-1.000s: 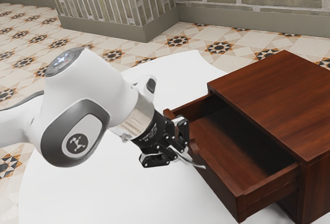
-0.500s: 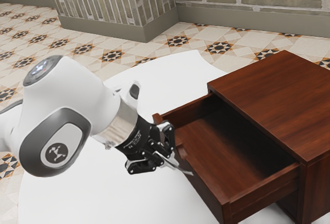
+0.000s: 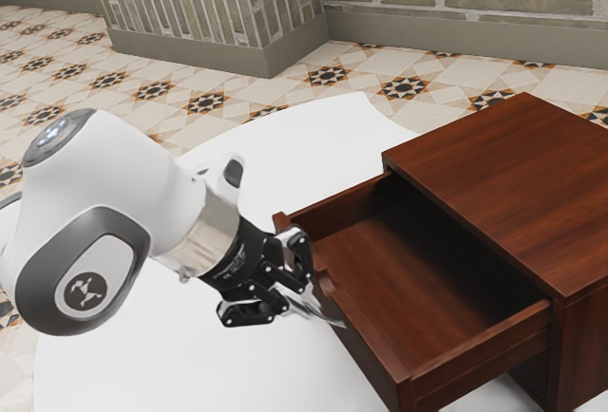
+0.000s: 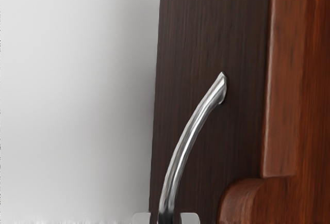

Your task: Pull the drawer handle with one arm to open the drawer

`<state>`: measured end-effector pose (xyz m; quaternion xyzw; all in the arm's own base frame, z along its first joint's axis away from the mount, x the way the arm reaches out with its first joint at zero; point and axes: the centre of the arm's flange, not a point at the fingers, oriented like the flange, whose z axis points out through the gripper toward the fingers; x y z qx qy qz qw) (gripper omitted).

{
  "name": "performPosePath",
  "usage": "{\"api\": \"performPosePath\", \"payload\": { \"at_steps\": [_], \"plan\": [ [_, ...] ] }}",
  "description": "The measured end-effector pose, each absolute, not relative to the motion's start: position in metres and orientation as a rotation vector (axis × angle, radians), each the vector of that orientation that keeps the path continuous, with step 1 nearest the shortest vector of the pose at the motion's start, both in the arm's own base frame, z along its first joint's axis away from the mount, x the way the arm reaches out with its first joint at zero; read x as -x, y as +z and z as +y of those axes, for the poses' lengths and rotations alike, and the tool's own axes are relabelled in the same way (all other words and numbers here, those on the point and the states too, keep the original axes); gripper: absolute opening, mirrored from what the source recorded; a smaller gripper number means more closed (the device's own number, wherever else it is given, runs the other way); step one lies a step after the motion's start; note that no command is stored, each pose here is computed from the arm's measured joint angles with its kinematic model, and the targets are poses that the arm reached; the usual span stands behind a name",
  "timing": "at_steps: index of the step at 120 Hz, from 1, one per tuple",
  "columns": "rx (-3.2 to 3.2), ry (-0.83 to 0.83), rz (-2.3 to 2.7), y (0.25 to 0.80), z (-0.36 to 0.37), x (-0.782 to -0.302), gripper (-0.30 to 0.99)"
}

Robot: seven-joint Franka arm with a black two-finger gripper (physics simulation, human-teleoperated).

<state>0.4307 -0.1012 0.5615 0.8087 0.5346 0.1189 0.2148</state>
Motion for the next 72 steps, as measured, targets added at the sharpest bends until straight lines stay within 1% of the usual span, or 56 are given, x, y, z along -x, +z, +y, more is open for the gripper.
{"api": "performPosePath", "payload": {
  "at_steps": [8, 31, 46, 59, 72],
  "plan": [
    [-2.233, 0.338, 1.479, 0.566, -0.099, -0.427, 0.00],
    [-2.216, 0.361, 1.449, 0.581, -0.098, -0.408, 0.18],
    [-2.234, 0.345, 1.421, 0.600, -0.102, -0.394, 0.38],
    [-2.274, 0.307, 1.424, 0.633, -0.106, -0.407, 0.49],
    [-2.336, 0.233, 1.451, 0.632, -0.109, -0.414, 0.56]
  ]
}}
